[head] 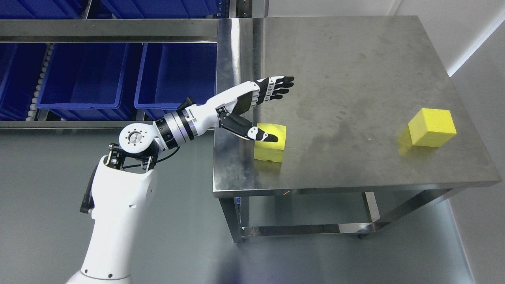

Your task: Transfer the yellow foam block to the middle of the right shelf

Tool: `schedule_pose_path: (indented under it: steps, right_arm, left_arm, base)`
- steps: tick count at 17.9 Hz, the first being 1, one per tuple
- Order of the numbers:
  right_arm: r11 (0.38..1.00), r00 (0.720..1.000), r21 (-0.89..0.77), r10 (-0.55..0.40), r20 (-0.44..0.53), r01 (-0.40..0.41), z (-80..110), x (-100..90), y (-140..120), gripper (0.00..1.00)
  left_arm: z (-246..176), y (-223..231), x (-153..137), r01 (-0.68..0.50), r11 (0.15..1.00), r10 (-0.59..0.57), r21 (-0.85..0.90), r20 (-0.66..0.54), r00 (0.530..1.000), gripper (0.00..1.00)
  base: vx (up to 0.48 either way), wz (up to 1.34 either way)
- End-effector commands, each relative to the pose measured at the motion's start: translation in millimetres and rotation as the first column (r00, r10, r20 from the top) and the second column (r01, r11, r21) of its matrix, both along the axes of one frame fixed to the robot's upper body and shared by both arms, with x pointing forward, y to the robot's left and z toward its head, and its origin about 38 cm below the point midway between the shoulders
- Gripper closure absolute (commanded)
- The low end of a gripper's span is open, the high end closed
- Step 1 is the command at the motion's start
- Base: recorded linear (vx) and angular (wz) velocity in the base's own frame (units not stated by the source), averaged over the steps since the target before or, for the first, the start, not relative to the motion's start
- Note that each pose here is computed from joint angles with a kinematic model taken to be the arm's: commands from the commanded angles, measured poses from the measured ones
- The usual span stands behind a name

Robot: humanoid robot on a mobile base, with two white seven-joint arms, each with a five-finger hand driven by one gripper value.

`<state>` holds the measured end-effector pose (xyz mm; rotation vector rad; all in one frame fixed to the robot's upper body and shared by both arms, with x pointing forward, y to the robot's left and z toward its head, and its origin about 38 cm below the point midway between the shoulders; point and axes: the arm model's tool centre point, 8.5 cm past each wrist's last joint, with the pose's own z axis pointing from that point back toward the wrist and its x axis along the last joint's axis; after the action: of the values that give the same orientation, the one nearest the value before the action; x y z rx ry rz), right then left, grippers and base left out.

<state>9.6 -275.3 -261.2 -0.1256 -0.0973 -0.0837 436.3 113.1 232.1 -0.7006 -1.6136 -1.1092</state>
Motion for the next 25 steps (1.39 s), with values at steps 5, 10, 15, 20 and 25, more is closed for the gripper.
schedule_pose_path:
  steps: [5,10,15,20,25]
  right_arm:
    - [1.0,1.0,-0.018,0.004,0.016,-0.003,1.1,5.0,-11.7,0.0]
    - [1.0,1.0,-0.018,0.004,0.016,-0.003,1.1,5.0,-11.7,0.0]
    - [1.0,1.0,-0.018,0.005,0.015,-0.005,1.1,5.1,-11.7,0.0]
    - [1.0,1.0,-0.018,0.005,0.015,-0.005,1.1,5.1,-11.7,0.0]
    - [1.0,1.0,-0.018,0.005,0.015,-0.005,1.1,5.1,-11.7,0.0]
  left_arm:
    - [-9.9,61.7,-13.6,-0.028,0.995,0.027,0.095,0.008,1.0,0.0]
    - [-14.3,54.9,-13.8,-0.014,0.995,0.014,0.096,-0.003,1.0,0.0]
    - [-36.3,17.8,-14.3,0.048,0.986,-0.041,0.157,-0.045,0.998,0.0]
    - [-45.3,10.2,-12.3,0.035,0.983,-0.026,0.178,-0.054,0.998,0.0]
    - [-47.4,10.3,-11.6,0.037,0.982,-0.026,0.184,-0.059,0.998,0.02]
  base:
    - [0.0,0.0]
    - [0.0,0.0]
    - [0.0,0.0]
    - [0.0,0.0]
    - [0.0,0.0]
